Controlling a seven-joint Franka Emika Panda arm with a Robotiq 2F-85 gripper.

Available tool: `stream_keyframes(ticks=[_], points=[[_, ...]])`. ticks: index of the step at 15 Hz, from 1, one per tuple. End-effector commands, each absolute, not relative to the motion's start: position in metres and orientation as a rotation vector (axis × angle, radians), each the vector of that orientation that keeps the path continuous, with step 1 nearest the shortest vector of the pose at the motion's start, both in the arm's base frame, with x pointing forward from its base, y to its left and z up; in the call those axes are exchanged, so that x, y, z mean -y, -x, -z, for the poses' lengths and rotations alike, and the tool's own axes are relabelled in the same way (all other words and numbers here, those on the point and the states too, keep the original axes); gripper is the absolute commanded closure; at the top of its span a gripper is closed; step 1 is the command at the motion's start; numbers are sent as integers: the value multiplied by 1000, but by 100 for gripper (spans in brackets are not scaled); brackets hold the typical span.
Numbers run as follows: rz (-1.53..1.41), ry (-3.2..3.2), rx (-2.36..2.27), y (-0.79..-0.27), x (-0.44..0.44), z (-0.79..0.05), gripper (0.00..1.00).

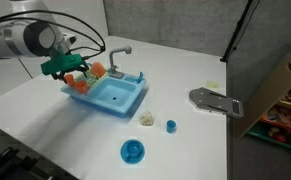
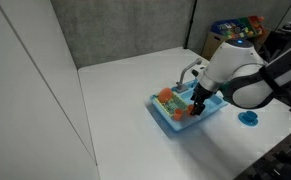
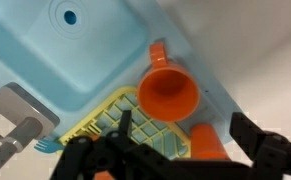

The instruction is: Pick up the orange cup from the sink and put it on the light blue surface in front of the dish rack

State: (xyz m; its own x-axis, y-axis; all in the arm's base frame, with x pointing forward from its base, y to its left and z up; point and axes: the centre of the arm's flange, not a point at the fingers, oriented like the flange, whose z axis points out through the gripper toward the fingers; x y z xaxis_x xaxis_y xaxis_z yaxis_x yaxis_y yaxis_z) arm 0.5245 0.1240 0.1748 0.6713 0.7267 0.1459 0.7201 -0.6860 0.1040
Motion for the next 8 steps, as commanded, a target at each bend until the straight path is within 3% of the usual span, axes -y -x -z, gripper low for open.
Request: stream_keyframes(ticks=[1, 8], points=[[-267, -2931, -1039, -519, -106, -205, 0], [-69, -3056, -597, -521, -70, -246, 0]])
